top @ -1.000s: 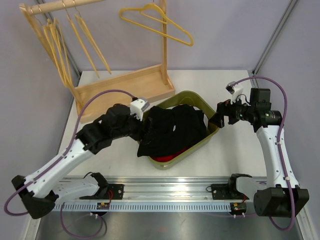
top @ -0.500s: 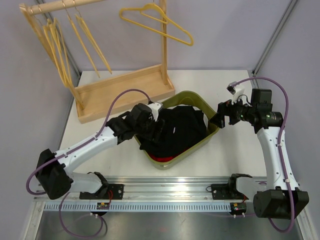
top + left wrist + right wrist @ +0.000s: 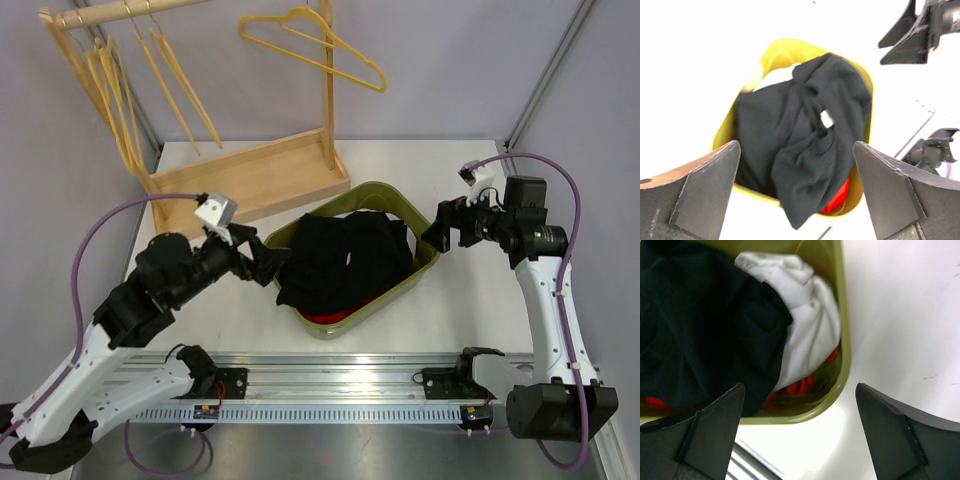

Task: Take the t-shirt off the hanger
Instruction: Place the tshirt into the basket

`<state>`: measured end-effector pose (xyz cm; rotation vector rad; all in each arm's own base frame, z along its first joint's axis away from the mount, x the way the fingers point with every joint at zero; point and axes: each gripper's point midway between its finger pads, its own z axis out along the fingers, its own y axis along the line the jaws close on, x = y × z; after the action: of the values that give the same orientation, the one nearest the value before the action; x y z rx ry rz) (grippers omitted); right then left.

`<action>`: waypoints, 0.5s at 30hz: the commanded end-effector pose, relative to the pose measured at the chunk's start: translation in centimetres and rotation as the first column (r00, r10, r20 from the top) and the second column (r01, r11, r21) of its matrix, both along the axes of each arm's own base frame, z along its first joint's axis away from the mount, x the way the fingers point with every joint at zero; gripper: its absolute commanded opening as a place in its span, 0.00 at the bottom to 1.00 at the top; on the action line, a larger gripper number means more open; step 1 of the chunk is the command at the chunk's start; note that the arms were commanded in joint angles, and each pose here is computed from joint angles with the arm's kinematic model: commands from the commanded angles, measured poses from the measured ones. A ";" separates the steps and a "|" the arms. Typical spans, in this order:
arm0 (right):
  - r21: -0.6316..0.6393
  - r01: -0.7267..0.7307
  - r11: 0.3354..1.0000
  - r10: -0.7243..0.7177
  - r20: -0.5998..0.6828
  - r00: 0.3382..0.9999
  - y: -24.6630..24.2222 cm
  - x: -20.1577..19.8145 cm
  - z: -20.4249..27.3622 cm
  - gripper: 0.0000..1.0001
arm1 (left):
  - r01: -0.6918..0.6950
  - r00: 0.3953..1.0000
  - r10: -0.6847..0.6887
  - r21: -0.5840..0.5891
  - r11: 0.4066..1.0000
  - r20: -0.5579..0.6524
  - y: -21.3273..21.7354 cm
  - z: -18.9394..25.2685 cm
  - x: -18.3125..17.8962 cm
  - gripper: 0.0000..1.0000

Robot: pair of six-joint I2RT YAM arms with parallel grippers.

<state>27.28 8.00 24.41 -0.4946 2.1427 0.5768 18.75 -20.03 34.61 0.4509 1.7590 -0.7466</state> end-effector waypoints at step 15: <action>-0.008 0.639 0.769 -0.618 0.245 0.747 -9.5 4.1 4.7 0.99 | -0.410 0.912 0.408 -0.055 0.910 -0.047 9.9 -6.9 -0.8 0.99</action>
<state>30.90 0.50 28.25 0.0421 2.0086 0.1277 17.45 -11.23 27.17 0.0977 1.8083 -0.5414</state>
